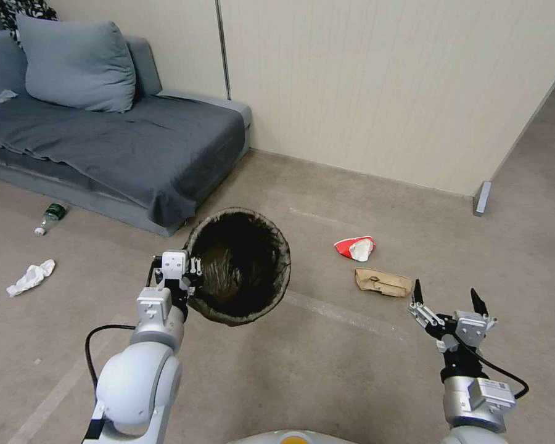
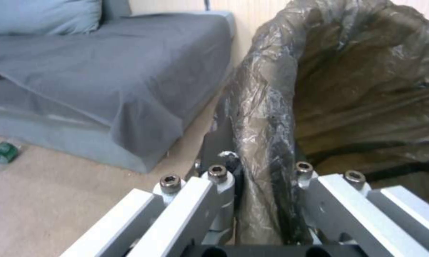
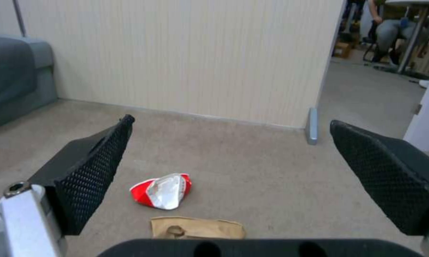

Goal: Pick up the trash bin, then pick up the garbage from the floor and place it into the trash bin.

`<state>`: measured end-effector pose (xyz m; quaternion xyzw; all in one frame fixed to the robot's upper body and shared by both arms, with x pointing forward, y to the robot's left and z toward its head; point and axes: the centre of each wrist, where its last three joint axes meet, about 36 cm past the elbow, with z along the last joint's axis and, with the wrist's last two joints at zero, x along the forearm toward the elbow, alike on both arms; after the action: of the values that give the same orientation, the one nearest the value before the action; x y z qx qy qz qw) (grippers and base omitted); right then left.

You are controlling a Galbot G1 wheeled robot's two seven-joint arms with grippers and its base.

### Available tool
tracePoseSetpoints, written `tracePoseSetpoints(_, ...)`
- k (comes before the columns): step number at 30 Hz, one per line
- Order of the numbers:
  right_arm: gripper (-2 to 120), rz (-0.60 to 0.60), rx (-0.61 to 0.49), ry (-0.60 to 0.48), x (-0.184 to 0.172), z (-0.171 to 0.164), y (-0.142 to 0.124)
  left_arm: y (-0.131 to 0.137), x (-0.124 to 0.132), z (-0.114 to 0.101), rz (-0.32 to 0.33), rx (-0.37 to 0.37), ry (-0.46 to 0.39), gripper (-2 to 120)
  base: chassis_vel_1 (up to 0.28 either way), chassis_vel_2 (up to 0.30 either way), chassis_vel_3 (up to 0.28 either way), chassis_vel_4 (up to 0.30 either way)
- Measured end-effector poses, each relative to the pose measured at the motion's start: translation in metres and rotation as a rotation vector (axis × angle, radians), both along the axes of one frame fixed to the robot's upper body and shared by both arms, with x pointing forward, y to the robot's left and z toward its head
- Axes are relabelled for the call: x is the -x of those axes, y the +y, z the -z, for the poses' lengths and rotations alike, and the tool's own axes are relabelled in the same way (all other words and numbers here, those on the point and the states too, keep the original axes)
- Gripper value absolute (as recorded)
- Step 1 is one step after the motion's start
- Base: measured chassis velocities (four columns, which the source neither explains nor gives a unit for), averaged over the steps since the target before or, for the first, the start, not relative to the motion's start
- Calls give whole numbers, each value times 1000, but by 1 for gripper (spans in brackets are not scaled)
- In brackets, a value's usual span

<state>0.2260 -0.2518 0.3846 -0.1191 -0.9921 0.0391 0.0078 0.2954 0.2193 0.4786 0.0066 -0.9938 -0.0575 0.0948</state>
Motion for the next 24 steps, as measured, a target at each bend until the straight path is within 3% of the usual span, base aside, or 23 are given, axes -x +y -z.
tracePoseSetpoints(9, 100, 5, -3, -7, 0, -3, 1, 0, 8, 2, 28, -1, -41, 5, 0, 0, 0, 0)
tracePoseSetpoints(24, 100, 9, -5, -5, 1, -4, 1, -1, 7, 10, 37, -3, -36, 5, -12, -15, -12, -14)
